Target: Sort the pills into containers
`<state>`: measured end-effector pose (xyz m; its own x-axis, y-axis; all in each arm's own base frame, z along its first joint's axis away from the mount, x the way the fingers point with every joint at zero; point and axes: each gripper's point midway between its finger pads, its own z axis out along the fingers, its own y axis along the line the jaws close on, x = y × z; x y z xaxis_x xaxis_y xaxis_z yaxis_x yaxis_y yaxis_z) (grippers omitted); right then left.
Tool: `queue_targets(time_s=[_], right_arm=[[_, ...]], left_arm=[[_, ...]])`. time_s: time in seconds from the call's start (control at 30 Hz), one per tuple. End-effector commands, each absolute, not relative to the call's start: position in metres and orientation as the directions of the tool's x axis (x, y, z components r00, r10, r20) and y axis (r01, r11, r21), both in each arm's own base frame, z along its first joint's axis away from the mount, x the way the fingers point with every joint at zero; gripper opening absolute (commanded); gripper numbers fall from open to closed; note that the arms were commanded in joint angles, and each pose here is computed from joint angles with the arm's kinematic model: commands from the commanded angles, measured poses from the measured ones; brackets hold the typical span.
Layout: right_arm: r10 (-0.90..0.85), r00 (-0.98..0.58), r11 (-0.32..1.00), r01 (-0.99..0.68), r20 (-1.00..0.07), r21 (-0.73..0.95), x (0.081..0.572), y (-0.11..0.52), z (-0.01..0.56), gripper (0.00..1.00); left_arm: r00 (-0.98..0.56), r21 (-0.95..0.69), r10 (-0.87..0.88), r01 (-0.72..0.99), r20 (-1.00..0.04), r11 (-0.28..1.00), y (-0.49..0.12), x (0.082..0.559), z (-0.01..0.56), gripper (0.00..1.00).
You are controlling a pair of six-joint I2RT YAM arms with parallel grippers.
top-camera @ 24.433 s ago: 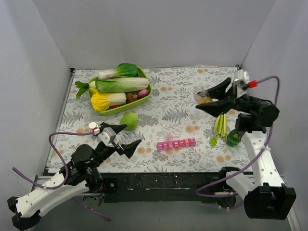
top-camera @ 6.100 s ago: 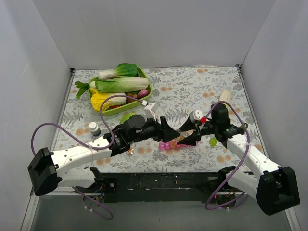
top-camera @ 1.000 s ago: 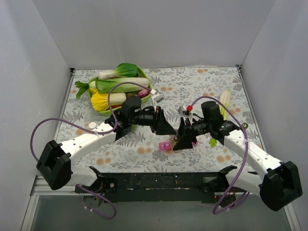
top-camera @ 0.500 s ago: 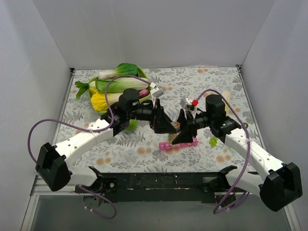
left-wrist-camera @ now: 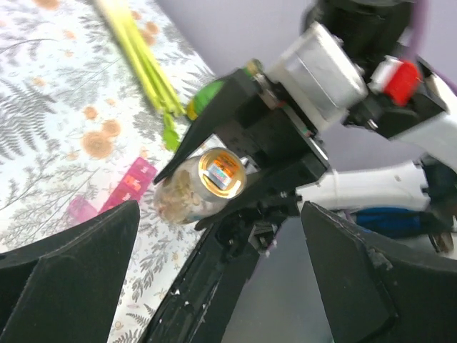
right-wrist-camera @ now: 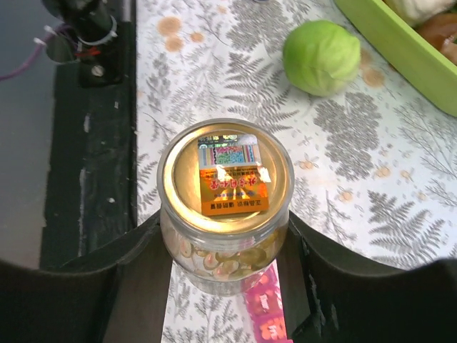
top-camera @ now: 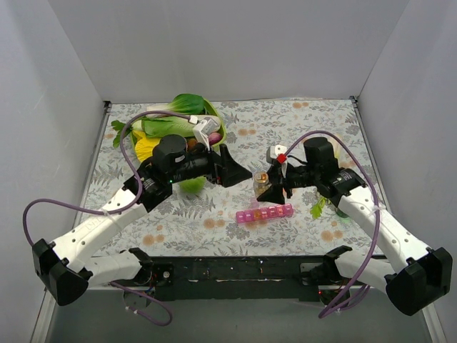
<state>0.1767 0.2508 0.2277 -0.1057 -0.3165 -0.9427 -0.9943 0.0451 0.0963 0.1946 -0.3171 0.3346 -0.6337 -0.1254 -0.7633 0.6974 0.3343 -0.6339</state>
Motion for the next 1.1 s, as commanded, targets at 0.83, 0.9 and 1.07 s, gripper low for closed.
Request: queue_targets(time_s=[0.83, 0.9, 1.07], right_arm=[[-0.364, -0.054, 0.080, -0.996, -0.930, 0.026, 0.186, 0.244, 0.231, 0.01], [-0.348, -0.063, 0.068, -0.997, -0.936, 0.042, 0.183, 0.244, 0.233, 0.01], [-0.311, -0.087, 0.042, -0.996, -0.946, 0.078, 0.180, 0.244, 0.240, 0.01]], left_arm=[[-0.709, -0.556, -0.063, 0.492, -0.703, 0.669, -0.357, 0.206, 0.276, 0.57], [-0.704, -0.539, -0.030, 0.514, -0.709, 0.667, -0.353, 0.201, 0.270, 0.53], [-0.686, -0.512, 0.032, 0.572, -0.727, 0.641, -0.341, 0.186, 0.264, 0.44]])
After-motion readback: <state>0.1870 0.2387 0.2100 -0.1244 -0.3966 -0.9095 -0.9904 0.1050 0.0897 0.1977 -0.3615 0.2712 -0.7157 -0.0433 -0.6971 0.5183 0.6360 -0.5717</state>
